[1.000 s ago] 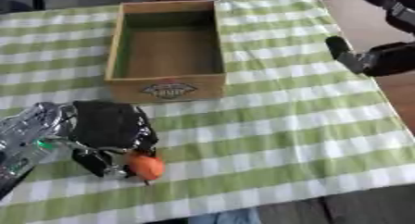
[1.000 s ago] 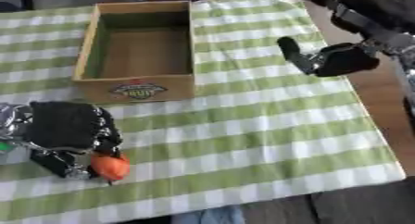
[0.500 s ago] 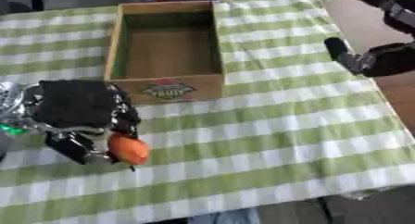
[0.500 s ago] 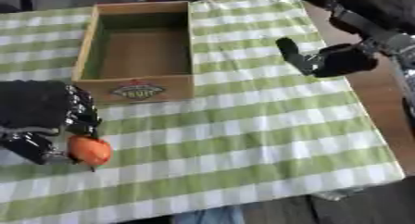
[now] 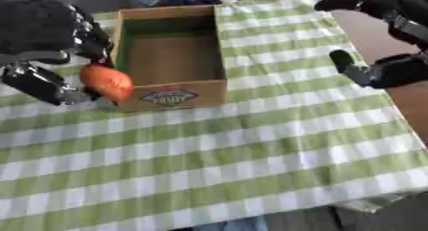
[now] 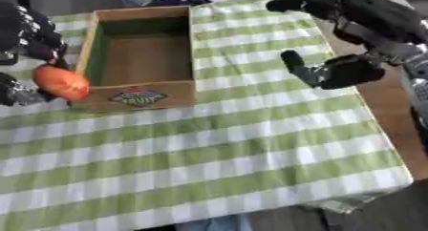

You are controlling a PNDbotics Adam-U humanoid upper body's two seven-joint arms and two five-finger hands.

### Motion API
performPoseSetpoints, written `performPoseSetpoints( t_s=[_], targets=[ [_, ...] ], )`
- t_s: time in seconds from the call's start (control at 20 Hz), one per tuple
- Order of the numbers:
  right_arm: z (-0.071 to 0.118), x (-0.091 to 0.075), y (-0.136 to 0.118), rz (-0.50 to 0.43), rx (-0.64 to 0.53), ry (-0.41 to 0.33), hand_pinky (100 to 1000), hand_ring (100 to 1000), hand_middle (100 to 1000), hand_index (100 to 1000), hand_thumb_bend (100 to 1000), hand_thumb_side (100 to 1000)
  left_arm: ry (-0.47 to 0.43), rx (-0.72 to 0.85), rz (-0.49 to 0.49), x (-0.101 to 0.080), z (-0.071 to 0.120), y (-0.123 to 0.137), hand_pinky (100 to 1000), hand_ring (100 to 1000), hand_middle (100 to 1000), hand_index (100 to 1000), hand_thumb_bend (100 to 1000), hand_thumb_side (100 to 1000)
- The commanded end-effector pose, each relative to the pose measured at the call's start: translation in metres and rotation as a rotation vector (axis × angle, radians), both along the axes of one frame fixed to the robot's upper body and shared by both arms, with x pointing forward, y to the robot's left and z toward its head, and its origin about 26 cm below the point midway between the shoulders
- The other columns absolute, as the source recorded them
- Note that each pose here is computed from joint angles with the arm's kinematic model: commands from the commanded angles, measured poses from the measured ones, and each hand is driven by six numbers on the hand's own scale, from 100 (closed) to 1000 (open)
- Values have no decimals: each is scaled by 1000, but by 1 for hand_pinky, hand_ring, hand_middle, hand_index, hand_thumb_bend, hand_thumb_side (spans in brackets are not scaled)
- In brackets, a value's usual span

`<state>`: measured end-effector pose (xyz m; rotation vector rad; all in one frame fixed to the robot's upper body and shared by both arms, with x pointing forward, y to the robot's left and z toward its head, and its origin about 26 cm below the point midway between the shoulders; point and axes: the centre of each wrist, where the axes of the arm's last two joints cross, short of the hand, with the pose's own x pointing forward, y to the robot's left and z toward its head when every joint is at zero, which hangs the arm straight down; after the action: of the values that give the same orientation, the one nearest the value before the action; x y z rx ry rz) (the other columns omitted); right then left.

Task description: Pick up objects on the table and place them in the box.

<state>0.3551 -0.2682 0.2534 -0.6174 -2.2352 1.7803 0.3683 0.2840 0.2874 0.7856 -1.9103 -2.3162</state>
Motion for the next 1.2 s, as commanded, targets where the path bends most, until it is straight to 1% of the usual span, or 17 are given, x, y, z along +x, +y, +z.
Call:
performPoseSetpoints(
  t_s=[0.05, 0.35, 0.55, 0.65, 0.7, 0.8, 0.85, 0.9, 0.95, 1.0, 1.05, 1.1, 1.2],
  targets=[
    [10, -2, -1, 11, -12, -24, 793, 818, 823, 966, 100, 424, -10, 72, 4, 14, 11, 5, 504, 453, 430, 593, 100, 256],
    [10, -2, 4, 34, -15, -15, 793, 818, 821, 966, 100, 447, 4, 46, 107, 53, 3, 7, 514, 461, 440, 605, 100, 263],
    [9, -2, 7, 47, -14, -8, 792, 818, 820, 966, 100, 464, 25, 40, 194, 74, -10, 10, 529, 477, 462, 630, 100, 274],
    [8, -2, 8, 50, -14, -5, 792, 818, 820, 966, 100, 469, 29, 38, 229, 83, -17, 11, 537, 484, 470, 638, 122, 280],
    [8, -1, 8, 52, -13, -3, 792, 818, 820, 966, 100, 478, 28, 42, 245, 86, -20, 10, 556, 501, 488, 653, 170, 297],
    [7, -1, 9, 57, -12, 0, 792, 818, 819, 966, 100, 486, 24, 65, 274, 91, -27, 8, 578, 524, 511, 671, 209, 318],
    [7, -1, 9, 58, -12, 2, 792, 817, 819, 966, 100, 486, 21, 78, 284, 93, -30, 7, 581, 528, 515, 674, 215, 321],
    [7, -1, 10, 58, -12, 3, 792, 817, 819, 966, 100, 487, 15, 91, 297, 94, -32, 6, 633, 594, 585, 729, 286, 360],
    [7, -1, 10, 59, -11, 3, 792, 817, 819, 966, 100, 485, 4, 98, 308, 95, -35, 5, 660, 633, 618, 751, 295, 365],
    [7, -1, 10, 59, -10, 3, 792, 817, 819, 966, 100, 488, -11, 99, 316, 96, -37, 4, 708, 717, 705, 813, 386, 418],
    [7, -1, 10, 59, -10, 4, 792, 817, 819, 966, 100, 488, -27, 96, 324, 96, -38, 4, 716, 735, 728, 830, 414, 434],
    [7, -1, 10, 58, -10, 4, 792, 817, 819, 966, 100, 487, -46, 88, 330, 96, -39, 3, 729, 760, 759, 856, 503, 478],
    [7, -1, 9, 55, -10, 4, 792, 817, 819, 966, 100, 487, -86, 60, 331, 95, -39, 4, 734, 773, 781, 877, 555, 491]
  ],
)
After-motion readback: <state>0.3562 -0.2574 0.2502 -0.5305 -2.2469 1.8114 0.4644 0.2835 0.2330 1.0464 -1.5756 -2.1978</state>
